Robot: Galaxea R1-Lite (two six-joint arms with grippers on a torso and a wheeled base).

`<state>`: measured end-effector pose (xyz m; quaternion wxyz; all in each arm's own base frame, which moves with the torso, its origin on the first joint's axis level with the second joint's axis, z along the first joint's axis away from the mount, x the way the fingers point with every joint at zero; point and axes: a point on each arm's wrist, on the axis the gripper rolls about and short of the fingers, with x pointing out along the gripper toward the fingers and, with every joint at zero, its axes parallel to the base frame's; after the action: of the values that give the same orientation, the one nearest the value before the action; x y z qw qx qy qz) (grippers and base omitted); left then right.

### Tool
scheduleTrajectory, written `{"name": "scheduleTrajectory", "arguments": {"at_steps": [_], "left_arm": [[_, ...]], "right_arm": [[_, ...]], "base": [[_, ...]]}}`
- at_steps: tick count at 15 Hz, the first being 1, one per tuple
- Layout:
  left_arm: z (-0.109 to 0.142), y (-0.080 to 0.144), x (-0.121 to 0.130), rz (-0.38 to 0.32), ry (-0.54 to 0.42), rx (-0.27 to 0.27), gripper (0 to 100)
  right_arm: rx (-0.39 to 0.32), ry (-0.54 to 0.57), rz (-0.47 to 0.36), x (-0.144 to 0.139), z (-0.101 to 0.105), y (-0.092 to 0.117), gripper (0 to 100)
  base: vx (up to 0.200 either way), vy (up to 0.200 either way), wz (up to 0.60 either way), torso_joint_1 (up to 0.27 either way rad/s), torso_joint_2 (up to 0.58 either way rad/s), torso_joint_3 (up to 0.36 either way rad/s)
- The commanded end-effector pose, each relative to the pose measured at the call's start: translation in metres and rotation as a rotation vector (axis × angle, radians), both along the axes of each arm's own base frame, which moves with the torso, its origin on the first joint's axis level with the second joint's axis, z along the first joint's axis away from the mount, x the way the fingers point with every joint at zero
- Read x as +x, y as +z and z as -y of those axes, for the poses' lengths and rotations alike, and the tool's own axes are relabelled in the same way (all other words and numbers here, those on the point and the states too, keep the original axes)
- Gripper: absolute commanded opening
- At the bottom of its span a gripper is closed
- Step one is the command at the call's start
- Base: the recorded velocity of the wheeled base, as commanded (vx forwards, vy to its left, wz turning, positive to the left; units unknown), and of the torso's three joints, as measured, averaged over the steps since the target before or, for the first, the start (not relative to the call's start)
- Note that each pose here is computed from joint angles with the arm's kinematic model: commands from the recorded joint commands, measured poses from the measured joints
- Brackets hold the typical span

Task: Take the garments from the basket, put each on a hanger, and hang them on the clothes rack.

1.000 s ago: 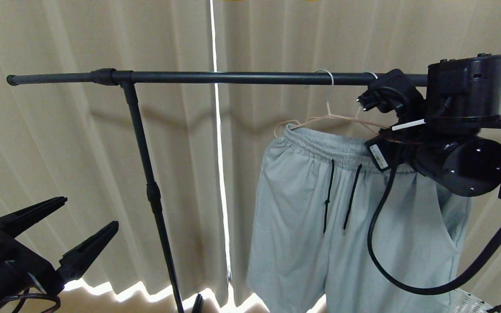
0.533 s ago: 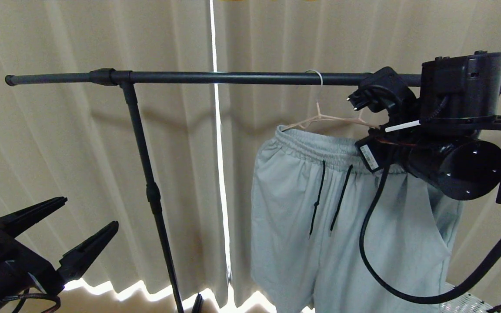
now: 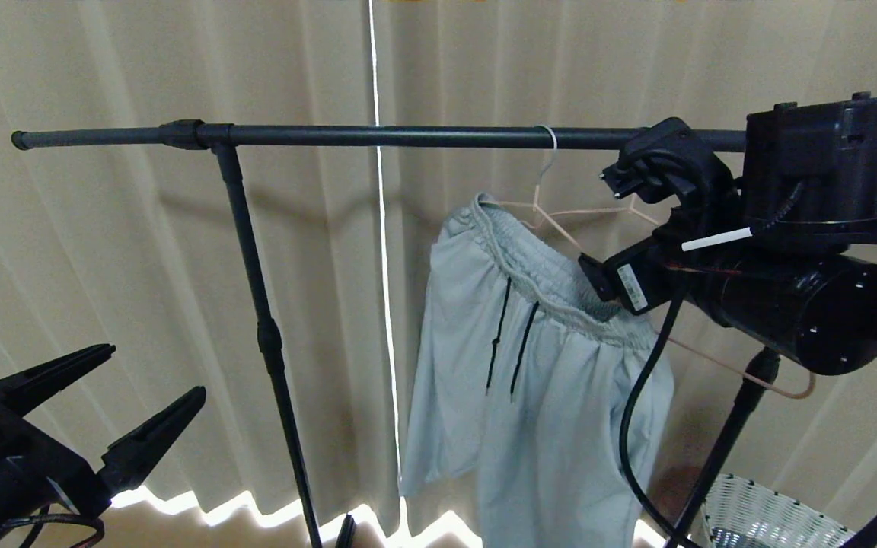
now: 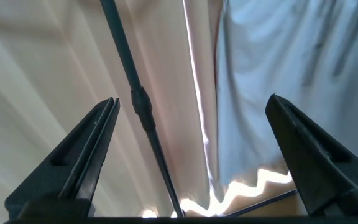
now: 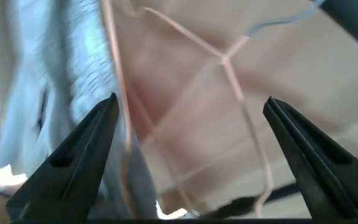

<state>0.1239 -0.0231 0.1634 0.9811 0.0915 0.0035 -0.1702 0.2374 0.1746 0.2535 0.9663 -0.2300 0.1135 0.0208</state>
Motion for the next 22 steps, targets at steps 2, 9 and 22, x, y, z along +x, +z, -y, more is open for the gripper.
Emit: {"name": "scheduleTrajectory", "arguments": {"at_steps": [2, 9, 22], "left_arm": [[0.0, 0.001, 0.0, 0.005, 0.001, -0.002, 100], [-0.001, -0.005, -0.006, -0.006, 0.004, 0.004, 100], [-0.03, 0.001, -0.022, 0.007, 0.26, 0.0, 100]], "right_arm": [[0.075, 0.065, 0.007, -0.008, 0.005, 0.004, 100], [0.204, 0.116, 0.099, -0.049, 0.059, 0.005, 100], [0.193, -0.046, 0.04, -0.1, 0.139, -0.027, 100]], "base": [[0.0, 0.0, 0.0, 0.0, 0.0, 0.0], [0.0, 0.0, 0.0, 0.0, 0.0, 0.0], [0.0, 0.0, 0.0, 0.0, 0.0, 0.0]]}}
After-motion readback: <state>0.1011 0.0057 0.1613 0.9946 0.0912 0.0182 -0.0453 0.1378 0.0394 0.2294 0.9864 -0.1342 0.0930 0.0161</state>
